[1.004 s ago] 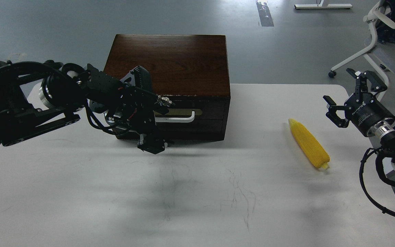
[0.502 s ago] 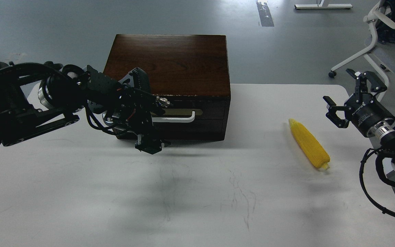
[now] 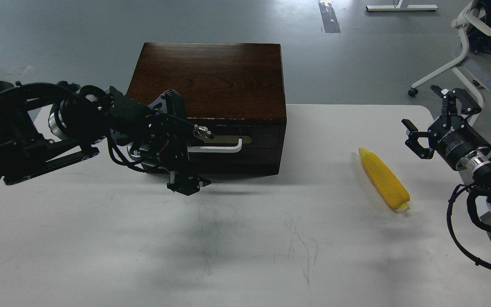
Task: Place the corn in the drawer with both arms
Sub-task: 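Lower the left gripper and hook the white drawer handle, then pull the drawer out toward the robot with the left gripper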
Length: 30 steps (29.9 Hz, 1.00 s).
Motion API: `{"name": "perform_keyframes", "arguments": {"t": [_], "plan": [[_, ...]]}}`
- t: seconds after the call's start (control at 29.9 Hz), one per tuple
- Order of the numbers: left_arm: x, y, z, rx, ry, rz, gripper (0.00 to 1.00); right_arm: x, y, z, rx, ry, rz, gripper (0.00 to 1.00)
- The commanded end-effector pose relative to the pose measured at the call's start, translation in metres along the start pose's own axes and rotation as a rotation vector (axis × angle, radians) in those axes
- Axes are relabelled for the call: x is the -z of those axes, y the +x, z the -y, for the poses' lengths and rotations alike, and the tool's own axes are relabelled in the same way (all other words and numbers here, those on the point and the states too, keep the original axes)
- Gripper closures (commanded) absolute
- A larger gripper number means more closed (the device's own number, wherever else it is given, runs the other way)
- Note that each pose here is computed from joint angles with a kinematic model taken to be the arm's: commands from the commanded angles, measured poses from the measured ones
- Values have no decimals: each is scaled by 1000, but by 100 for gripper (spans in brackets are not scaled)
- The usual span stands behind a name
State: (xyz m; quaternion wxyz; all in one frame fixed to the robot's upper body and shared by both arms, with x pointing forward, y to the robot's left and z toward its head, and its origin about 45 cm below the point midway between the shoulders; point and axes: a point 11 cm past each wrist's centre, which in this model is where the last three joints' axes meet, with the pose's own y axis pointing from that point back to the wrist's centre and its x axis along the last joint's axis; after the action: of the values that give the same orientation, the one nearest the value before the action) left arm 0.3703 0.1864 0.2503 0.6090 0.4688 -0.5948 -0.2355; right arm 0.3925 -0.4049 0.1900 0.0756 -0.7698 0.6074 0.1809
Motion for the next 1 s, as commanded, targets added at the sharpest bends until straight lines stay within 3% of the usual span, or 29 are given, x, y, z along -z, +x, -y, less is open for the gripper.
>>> {"name": "perform_keyframes", "arguments": {"t": [0.0, 0.97], "plan": [[-1, -2, 1, 7, -4, 1, 2, 1, 0, 0, 0, 1, -1, 0], [-42, 14, 4, -30, -107, 79, 2, 2, 2, 0, -4, 4, -4, 0]]}}
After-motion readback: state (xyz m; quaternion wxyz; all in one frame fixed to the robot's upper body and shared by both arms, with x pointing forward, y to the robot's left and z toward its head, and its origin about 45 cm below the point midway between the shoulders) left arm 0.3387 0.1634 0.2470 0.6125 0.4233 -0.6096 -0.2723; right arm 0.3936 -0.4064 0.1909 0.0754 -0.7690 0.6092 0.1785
